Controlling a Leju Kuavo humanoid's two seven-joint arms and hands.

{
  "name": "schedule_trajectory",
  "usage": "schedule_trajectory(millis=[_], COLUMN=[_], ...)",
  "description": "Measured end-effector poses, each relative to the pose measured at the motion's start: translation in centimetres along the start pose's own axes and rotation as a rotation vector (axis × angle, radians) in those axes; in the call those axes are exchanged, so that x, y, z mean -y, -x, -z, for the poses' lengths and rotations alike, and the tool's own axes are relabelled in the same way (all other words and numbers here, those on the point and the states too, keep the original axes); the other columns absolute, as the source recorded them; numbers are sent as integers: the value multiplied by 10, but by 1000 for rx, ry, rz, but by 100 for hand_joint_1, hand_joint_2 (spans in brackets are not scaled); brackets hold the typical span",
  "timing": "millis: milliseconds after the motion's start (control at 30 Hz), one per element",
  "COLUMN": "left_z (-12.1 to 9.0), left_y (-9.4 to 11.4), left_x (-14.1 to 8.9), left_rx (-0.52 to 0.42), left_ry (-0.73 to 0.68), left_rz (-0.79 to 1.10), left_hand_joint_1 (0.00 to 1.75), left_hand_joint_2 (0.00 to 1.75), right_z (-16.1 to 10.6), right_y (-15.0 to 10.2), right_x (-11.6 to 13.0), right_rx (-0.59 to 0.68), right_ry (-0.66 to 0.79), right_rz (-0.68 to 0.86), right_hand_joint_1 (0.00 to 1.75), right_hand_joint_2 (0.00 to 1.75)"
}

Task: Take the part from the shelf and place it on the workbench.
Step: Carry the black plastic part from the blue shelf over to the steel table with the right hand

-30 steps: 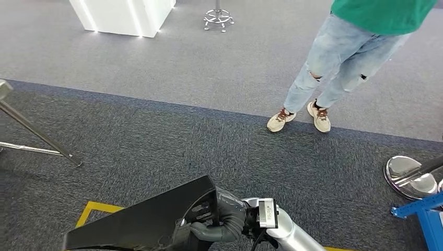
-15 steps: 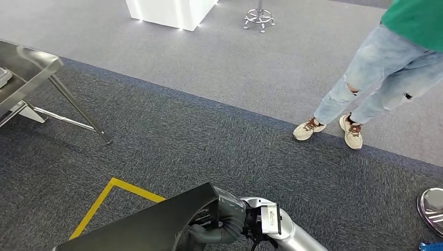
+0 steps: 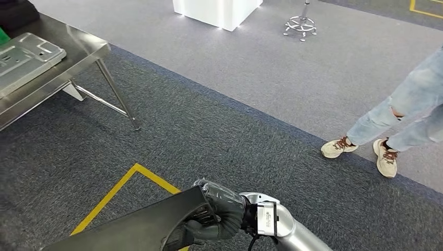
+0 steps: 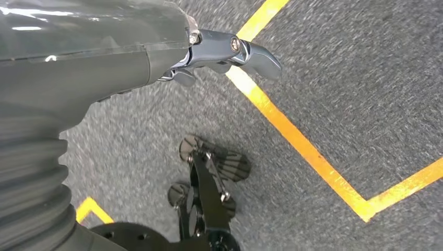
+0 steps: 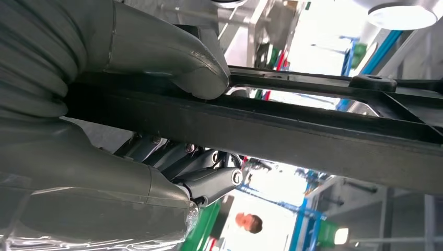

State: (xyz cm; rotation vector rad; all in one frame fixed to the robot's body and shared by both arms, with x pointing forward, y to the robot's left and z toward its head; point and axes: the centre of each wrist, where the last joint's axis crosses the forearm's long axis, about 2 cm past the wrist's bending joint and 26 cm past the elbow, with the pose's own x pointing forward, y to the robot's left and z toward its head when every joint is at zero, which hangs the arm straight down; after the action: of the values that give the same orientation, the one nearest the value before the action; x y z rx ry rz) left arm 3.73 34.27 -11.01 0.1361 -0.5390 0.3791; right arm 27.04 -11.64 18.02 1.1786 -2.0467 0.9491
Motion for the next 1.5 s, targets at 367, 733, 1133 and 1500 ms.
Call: schedule_trajectory(millis=[367, 733, 1133, 1500], left_z=[-1, -1, -1, 0], left_y=[2, 2, 2, 0], left_x=[3, 4, 5, 6], left_rx=[3, 27, 44, 61], left_ry=[11, 27, 52, 64], left_rz=[-1, -25, -33, -40], left_hand_joint_1=[0, 0, 0, 0], left_hand_joint_2=[175, 175, 175, 175], right_z=[-1, 1, -3, -4], right_y=[4, 4, 4, 3], right_x=[0, -1, -2, -5], right_rx=[0, 8, -2, 0], right_ry=[6, 6, 16, 22], right_rz=[7, 9, 6, 6], right_hand_joint_1=[171, 171, 171, 171], right_hand_joint_2=[175, 175, 175, 175])
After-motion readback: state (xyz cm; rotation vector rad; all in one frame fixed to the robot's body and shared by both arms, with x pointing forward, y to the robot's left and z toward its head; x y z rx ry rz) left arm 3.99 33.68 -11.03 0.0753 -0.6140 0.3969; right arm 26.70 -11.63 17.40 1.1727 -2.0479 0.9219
